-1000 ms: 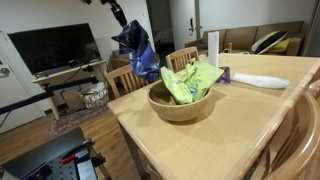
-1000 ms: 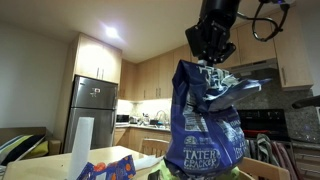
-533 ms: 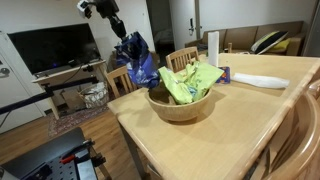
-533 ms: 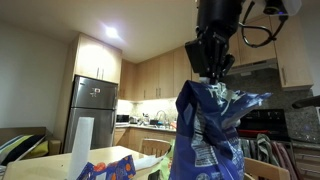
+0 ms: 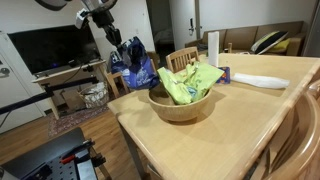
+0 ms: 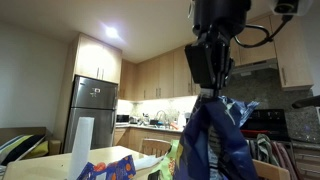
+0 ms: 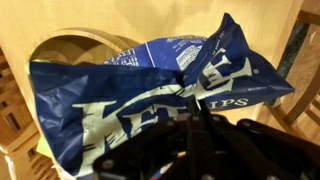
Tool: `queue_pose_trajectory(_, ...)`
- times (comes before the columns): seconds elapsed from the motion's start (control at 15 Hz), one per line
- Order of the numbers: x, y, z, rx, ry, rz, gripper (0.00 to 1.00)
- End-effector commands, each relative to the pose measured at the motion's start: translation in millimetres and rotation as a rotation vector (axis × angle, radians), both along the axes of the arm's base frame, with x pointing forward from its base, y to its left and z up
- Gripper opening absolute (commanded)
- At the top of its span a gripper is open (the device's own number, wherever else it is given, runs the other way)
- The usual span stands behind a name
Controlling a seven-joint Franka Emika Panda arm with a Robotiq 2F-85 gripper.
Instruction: Take the blue packet of potato chips out of the bowl and put it on the table
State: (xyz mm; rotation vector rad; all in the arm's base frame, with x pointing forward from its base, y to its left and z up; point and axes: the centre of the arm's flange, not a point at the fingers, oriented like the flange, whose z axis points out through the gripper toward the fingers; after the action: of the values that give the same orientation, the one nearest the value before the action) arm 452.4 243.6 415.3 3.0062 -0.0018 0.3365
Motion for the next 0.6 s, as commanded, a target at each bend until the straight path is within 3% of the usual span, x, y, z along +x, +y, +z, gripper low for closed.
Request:
queue_pose_trajectory(0.0, -6, 19, 11, -0.034, -0.010, 0.072, 0.00)
queue_pose_trajectory(0.53, -10, 32, 6, -0.041, 0.001, 0.157, 0.00)
